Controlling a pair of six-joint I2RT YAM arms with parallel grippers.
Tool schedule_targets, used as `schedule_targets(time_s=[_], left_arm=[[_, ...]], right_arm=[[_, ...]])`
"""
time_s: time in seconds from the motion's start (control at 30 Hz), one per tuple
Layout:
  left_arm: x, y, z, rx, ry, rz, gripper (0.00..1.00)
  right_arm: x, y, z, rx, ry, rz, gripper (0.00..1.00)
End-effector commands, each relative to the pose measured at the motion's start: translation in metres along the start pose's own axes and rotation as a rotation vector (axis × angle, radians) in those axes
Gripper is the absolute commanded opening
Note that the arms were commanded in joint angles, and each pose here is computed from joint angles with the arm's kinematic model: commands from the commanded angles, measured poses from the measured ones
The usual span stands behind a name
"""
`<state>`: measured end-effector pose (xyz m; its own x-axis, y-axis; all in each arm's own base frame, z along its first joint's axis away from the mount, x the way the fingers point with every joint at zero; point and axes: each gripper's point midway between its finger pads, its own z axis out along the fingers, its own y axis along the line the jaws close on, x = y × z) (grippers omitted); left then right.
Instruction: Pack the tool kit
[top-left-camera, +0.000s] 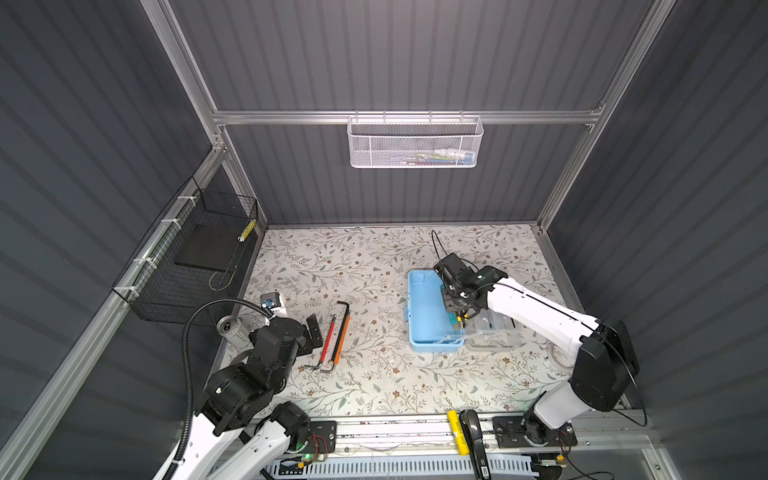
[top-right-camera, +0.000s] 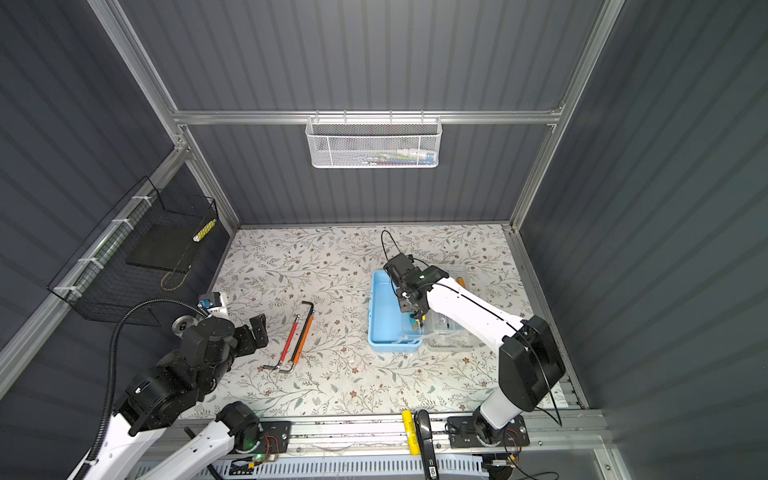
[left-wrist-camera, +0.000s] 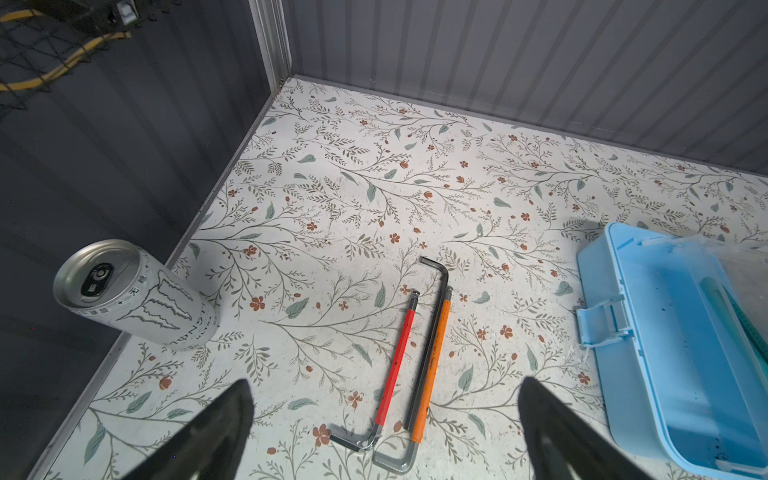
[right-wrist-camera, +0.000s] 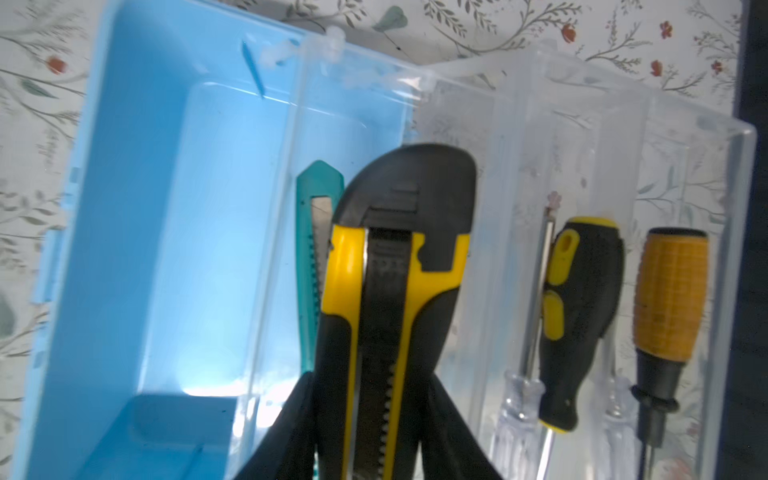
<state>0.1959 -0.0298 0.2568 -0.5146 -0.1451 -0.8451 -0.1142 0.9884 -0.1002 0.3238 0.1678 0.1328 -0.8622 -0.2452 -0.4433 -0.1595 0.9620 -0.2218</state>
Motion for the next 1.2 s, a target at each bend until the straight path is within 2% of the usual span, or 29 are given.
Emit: schedule_targets(time_s=[0.0, 0.23, 0.47, 0.63, 0.73, 0.87, 1.03, 1.17], left_arm=[[0.002, 0.001, 0.001, -0.005, 0.004, 0.014, 0.99], [0.002, 0.001, 0.002, -0.011, 0.012, 0.021, 0.99], [0.003, 0.0, 0.003, -0.014, 0.017, 0.026, 0.99], [0.004, -0.002, 0.004, -0.011, 0.024, 0.026, 0.99], [0.006, -0.009, 0.008, 0.015, 0.037, 0.018, 0.99], [0.021, -0.027, 0.028, 0.042, 0.101, 0.017, 1.0], [0.052, -0.046, 0.061, 0.041, 0.208, 0.035, 0.99], [0.076, -0.04, 0.082, -0.041, 0.259, 0.027, 1.0]], right_arm=[[-0.006, -0.009, 0.005, 0.08, -0.002, -0.054, 0.27], [-0.006, -0.019, 0.021, 0.193, 0.044, -0.112, 0.29], [-0.005, -0.015, 0.021, 0.157, 0.05, -0.103, 0.52], [-0.01, -0.011, 0.01, 0.111, 0.035, -0.079, 0.56], [-0.015, -0.001, -0.004, 0.028, 0.009, -0.049, 0.56], [-0.022, 0.031, -0.028, -0.201, -0.053, 0.004, 0.57], [-0.018, 0.072, -0.061, -0.394, -0.144, -0.02, 0.57], [0.001, 0.102, -0.08, -0.532, -0.166, -0.028, 0.57]])
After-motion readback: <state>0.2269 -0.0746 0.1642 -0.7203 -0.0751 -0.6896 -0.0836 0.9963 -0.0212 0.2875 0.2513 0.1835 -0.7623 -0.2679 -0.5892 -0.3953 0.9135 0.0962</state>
